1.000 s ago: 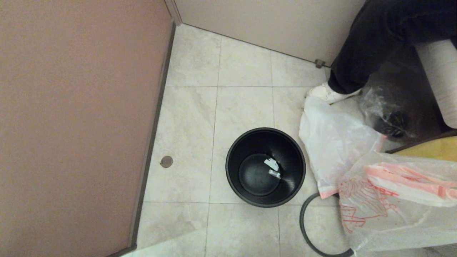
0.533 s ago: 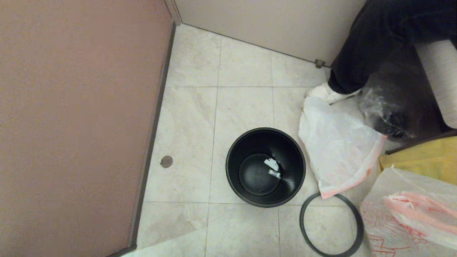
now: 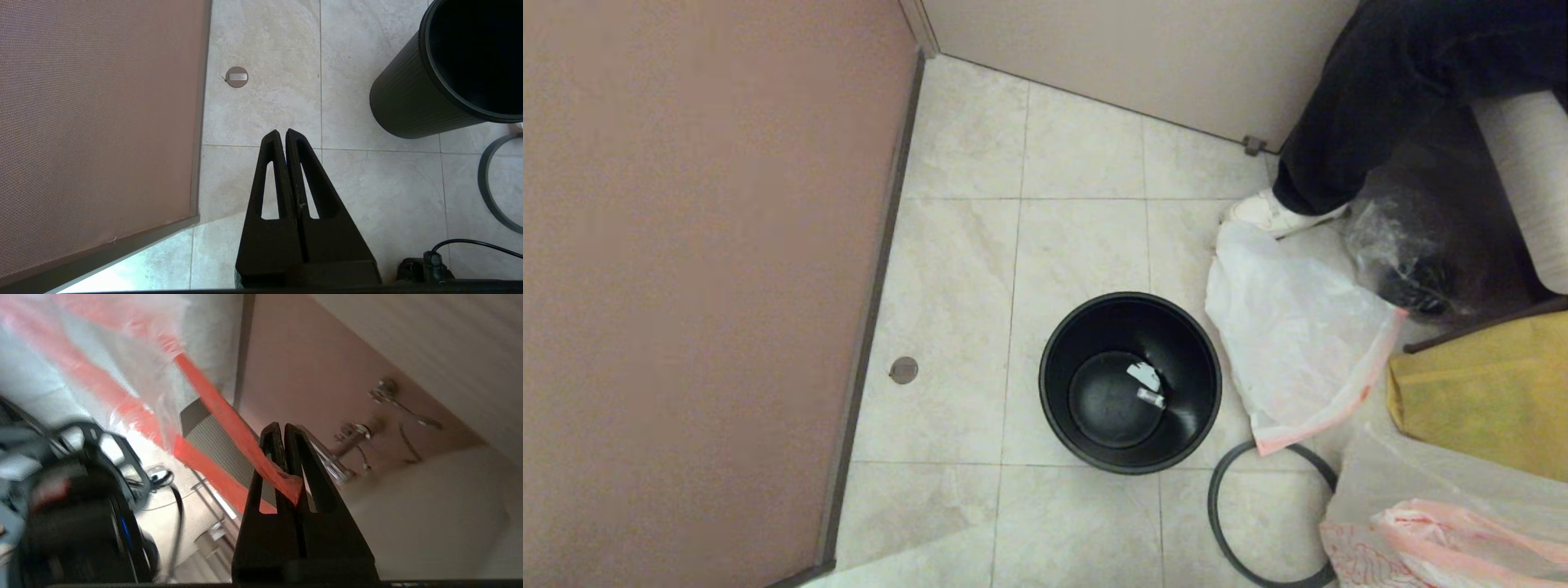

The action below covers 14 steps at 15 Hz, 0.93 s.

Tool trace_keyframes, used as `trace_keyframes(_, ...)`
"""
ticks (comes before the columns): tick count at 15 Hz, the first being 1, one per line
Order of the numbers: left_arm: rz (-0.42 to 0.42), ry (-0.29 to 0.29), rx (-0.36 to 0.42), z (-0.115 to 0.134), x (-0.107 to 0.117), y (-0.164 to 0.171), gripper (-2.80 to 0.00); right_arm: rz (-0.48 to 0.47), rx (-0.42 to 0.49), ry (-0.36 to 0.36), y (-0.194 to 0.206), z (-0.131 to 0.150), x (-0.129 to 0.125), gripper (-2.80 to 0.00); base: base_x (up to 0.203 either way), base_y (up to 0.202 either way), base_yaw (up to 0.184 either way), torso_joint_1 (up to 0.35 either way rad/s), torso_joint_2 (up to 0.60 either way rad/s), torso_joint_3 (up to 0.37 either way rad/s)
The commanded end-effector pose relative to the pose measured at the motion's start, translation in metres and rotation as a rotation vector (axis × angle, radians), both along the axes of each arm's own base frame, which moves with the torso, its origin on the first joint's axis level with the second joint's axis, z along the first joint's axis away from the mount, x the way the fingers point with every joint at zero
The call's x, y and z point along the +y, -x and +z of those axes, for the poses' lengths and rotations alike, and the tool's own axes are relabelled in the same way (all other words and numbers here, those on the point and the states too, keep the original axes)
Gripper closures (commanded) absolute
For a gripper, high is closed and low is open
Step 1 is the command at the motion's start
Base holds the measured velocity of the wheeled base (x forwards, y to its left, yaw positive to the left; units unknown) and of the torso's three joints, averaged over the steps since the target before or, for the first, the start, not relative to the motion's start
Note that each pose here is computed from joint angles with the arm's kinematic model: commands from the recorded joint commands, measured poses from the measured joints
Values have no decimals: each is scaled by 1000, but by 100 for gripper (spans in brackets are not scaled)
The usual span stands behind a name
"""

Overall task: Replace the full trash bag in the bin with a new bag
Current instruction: Place the trash bag on the floor

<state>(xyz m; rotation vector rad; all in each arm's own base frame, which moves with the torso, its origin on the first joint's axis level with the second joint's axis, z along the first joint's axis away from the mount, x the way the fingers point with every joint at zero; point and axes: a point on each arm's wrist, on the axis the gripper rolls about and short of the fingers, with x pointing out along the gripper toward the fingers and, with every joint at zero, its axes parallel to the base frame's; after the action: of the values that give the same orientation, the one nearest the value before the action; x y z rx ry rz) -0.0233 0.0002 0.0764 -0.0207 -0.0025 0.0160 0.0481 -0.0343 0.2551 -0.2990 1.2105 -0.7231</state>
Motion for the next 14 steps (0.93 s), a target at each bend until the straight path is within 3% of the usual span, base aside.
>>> trace_keyframes(1, 1, 1, 2, 0, 0, 0, 0, -51, 65, -30, -39, -17, -23, 0, 0, 0, 0, 0, 0, 0)
trace_keyframes(5, 1, 1, 1, 0, 0, 0, 0, -184, -1, 78, -46, -11, -61, 0, 0, 0, 0, 0, 0, 0)
trace_keyframes(9, 1, 1, 2, 0, 0, 0, 0, -223, 32, 69, -40, -16, -69, 0, 0, 0, 0, 0, 0, 0)
trace_keyframes(11, 1, 1, 1, 0, 0, 0, 0, -228, 70, 45, -41, -24, -74, 0, 0, 0, 0, 0, 0, 0)
trace_keyframes(14, 1, 1, 2, 0, 0, 0, 0, -157, 120, -101, -60, -47, -86, 0, 0, 0, 0, 0, 0, 0)
